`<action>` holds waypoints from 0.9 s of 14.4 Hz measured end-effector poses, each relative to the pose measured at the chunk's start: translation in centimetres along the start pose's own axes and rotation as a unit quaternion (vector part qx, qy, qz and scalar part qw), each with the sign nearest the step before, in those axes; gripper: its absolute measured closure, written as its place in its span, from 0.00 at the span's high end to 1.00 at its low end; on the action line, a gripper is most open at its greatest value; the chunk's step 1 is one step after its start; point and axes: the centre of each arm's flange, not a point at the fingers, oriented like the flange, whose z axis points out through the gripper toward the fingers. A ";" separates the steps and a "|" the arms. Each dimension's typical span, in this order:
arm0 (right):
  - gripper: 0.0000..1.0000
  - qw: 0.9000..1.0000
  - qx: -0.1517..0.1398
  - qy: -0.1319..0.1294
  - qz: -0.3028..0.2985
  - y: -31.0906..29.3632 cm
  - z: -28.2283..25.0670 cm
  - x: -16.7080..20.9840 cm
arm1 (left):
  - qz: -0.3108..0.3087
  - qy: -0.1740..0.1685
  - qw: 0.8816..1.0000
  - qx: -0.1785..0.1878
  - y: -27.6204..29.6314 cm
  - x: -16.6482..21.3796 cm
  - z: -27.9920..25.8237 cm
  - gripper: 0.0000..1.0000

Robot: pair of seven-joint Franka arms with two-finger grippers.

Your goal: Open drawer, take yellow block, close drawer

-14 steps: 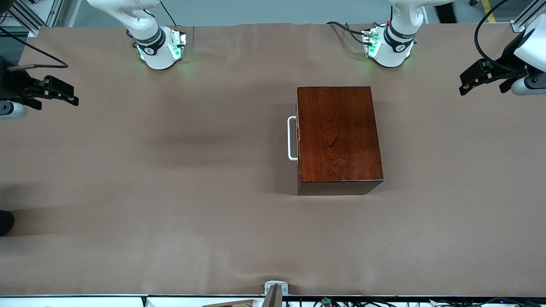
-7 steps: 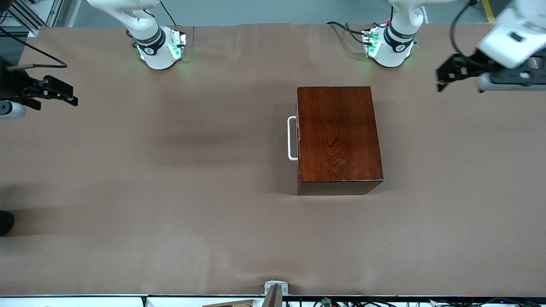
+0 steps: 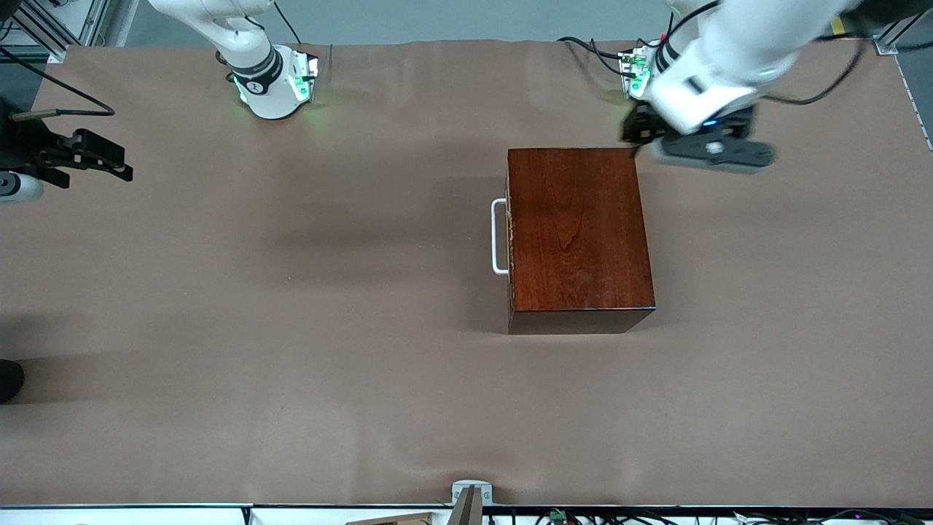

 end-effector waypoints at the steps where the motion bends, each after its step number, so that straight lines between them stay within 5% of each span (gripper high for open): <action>1: 1.00 1.000 0.000 0.000 0.000 0.0 0.0 0.0 | -0.004 -0.002 1.000 0.005 2.3 0.3 0.7 1.00; 9: 1.00 1.000 0.000 0.000 0.000 0.0 0.0 0.0 | -0.038 0.012 0.999 0.015 17.8 2.9 9.6 1.00; 13: 1.00 1.000 0.000 0.000 0.000 0.0 0.0 0.0 | -0.035 0.035 0.997 0.060 23.0 3.1 14.6 1.00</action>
